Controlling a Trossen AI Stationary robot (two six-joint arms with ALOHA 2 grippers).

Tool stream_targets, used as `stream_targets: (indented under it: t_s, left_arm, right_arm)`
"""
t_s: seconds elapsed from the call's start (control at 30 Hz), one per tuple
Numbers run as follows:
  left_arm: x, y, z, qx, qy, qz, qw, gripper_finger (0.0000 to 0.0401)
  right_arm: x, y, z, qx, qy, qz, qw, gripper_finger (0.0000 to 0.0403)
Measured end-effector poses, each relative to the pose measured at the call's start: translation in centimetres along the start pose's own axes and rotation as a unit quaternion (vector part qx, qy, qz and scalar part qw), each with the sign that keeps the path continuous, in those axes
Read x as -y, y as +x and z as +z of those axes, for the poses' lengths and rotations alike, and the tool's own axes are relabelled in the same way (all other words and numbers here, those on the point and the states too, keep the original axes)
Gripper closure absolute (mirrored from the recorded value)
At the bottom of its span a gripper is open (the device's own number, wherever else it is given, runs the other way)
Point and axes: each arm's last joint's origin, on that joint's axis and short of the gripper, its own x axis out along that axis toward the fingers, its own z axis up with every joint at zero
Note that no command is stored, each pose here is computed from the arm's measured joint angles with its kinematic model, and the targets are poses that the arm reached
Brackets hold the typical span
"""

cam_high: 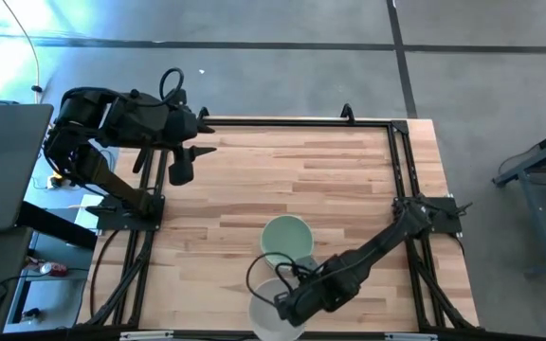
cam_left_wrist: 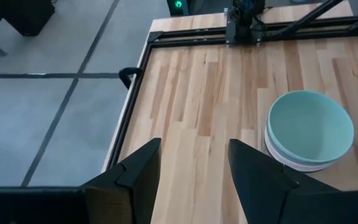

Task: Nest bowls inside each other
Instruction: Stack the white bowl on top of the blue bowl

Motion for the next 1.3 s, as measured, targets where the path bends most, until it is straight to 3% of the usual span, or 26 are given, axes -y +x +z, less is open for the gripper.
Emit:
stream_targets:
  t_s: [0.5,0.93,1.13,1.3]
  left_arm:
    - [-0.1,0.0,0.0,-0.002,0.015,0.002,1.000,0.0224]
    - [-0.1,0.0,0.0,-0.002,0.017,0.003,1.000,0.0224]
    - [-0.1,0.0,-0.2,-0.011,0.020,0.003,1.000,0.0224]
    - [-0.1,0.0,-0.2,-0.011,0.020,0.002,1.000,0.0224]
  right_arm:
    - [1.7,-5.2,5.6,0.027,-0.008,-0.035,0.999,0.0403]
    - [1.3,-6.2,10.7,0.046,-0.029,-0.026,0.998,0.0403]
    - [1.3,-6.5,13.2,0.010,-0.033,-0.022,0.999,0.0403]
    - [1.6,-7.3,14.7,0.021,-0.024,-0.014,0.999,0.0403]
